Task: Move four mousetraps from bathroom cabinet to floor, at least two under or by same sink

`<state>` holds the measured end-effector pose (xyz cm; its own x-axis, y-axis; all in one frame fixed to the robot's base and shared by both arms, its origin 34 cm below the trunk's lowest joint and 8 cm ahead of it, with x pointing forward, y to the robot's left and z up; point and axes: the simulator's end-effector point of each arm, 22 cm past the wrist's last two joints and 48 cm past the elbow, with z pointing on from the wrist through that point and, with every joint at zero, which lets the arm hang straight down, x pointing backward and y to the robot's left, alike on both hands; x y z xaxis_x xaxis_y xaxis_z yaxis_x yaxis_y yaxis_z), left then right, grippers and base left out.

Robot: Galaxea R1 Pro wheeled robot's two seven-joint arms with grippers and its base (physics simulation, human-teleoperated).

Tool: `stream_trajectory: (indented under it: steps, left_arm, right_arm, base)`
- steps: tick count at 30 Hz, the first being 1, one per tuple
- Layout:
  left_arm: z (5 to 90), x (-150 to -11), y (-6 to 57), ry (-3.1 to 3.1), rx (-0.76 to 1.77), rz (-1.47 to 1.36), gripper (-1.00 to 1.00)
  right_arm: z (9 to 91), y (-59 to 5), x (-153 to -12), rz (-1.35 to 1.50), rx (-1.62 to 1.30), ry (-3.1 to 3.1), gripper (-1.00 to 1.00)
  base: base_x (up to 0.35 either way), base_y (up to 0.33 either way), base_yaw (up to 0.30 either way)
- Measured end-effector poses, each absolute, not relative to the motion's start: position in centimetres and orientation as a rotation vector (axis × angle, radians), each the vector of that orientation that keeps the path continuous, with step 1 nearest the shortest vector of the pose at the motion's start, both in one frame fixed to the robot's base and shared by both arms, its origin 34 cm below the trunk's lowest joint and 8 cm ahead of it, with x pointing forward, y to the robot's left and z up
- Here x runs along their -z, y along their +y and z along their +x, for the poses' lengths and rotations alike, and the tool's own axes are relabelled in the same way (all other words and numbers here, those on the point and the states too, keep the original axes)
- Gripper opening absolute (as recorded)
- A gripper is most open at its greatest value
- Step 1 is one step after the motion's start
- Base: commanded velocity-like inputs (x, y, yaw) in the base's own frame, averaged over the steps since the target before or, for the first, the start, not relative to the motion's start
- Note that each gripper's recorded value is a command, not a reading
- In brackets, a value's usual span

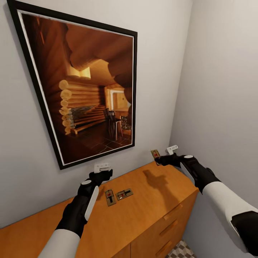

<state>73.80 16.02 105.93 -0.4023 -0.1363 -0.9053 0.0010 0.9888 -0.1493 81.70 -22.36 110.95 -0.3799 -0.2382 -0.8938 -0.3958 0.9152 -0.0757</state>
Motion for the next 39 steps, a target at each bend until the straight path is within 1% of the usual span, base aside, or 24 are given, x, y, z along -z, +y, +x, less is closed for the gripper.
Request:
stream_trajectory:
  steps: [7, 16, 25, 32, 34, 39]
  left_arm:
    - [73.8, -105.7, 16.0, 1.985, 0.149, -0.094, 1.0]
    - [73.8, -105.7, 16.0, 1.986, 0.148, -0.094, 1.0]
    - [73.8, -105.6, 16.0, 1.986, 0.148, -0.094, 1.0]
    - [73.7, -105.6, 15.9, 1.988, 0.148, -0.092, 1.0]
    - [73.7, -105.6, 15.9, 1.988, 0.148, -0.092, 1.0]
    - [73.8, -105.6, 16.0, 1.985, 0.149, -0.094, 1.0]
  right_arm:
    - [80.4, -23.9, -112.3, -0.49, -0.149, 1.953, -1.0]
    - [73.9, -26.1, -110.7, -0.53, -0.094, 2.156, -1.0]
    - [69.9, -24.8, -107.2, -0.605, -0.073, 2.332, -1.0]
    - [68.6, -26.3, -107.0, -0.641, -0.028, 2.332, -1.0]
    - [68.0, -26.0, -107.7, -0.661, -0.043, 2.307, -1.0]
    - [66.0, -22.9, -109.1, -0.697, -0.209, 2.265, -1.0]
  base:
    - [0.0, 0.0, 0.0]
    - [0.0, 0.0, 0.0]
    - [0.0, 0.0, 0.0]
    - [0.0, 0.0, 0.0]
    - [0.0, 0.0, 0.0]
    - [0.0, 0.0, 0.0]
